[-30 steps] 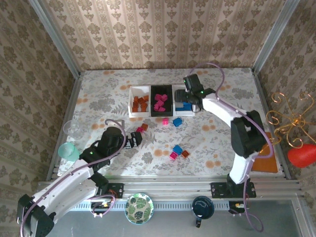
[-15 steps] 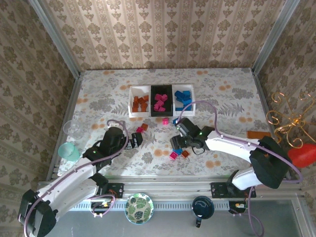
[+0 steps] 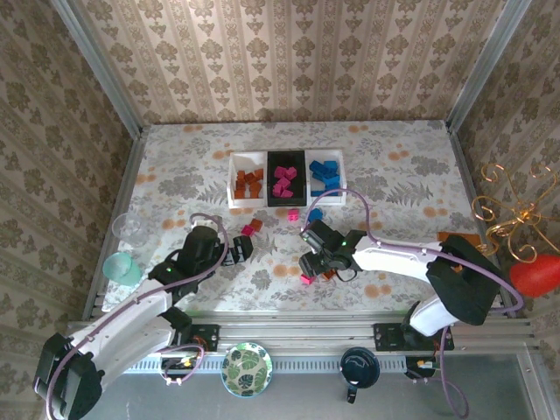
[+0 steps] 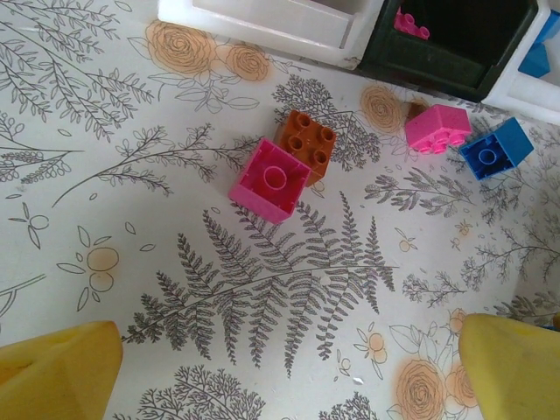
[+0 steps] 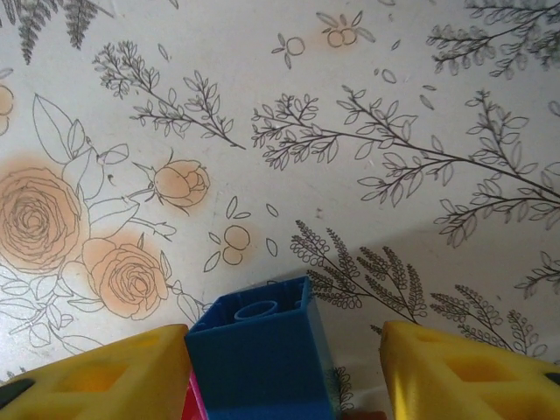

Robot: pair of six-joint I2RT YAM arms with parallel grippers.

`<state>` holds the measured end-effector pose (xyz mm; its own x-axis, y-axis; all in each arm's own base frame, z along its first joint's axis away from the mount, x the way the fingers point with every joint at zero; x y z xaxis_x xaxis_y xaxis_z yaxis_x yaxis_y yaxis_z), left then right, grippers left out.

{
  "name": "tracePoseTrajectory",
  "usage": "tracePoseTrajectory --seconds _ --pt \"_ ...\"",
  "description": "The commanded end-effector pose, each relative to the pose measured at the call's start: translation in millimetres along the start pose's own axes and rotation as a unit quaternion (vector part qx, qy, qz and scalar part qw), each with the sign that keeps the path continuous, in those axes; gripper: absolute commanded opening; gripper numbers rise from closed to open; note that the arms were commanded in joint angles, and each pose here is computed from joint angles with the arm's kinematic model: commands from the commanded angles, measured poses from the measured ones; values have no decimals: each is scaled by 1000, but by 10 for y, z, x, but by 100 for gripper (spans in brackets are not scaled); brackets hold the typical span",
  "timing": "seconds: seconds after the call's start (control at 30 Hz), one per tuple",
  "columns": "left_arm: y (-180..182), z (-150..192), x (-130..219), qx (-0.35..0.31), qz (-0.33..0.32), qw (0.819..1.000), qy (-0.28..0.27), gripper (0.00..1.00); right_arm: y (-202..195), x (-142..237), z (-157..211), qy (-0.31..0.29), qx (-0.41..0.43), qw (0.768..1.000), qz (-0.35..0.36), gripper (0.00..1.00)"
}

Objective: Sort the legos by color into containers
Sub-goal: Pick up the lego from the bottom-center of the table, then place the lego in the container.

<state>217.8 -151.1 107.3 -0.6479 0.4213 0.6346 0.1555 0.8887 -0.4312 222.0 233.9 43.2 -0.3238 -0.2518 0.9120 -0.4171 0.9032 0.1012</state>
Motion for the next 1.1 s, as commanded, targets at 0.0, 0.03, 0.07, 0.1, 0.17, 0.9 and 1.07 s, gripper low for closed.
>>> tracePoseTrajectory --seconds 0.0,0.03,0.07,0.1,0.17,0.9,1.07 --pt "22 30 -11 12 2 1000 3 100 50 -24 -5 6 11 1000 -6 54" --pt "23 33 -13 12 2 1000 3 100 44 -32 1 7 11 1000 -5 50" --pt "21 34 -12 12 3 1000 4 100 44 -28 -4 5 11 1000 -5 47" --pt "17 35 -14 12 4 1000 4 100 48 -17 -19 0 11 1000 -6 45" --pt "4 29 -13 12 7 1000 4 100 67 19 -59 -8 11 1000 -11 40" --pt "-556 268 -195 -88 65 990 90 100 -1327 437 -2115 -207 -180 957 91 28" --pt "-792 372 -207 -121 94 982 113 100 -1542 173 -2393 -185 -201 955 119 31"
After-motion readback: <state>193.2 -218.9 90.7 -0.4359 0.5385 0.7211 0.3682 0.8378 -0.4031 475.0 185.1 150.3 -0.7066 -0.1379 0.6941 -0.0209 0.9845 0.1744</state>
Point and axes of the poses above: each hand's point on the last joint's axis, 136 mm out from that joint toward the fingers, its own x axis back along the fingers, its own y axis along the line the jaws close on, z = x × y, the point moved 1 cm from there along x, back along the fingers, and after that the axes turned 2 degrees about -x, right-handed, at the moved point
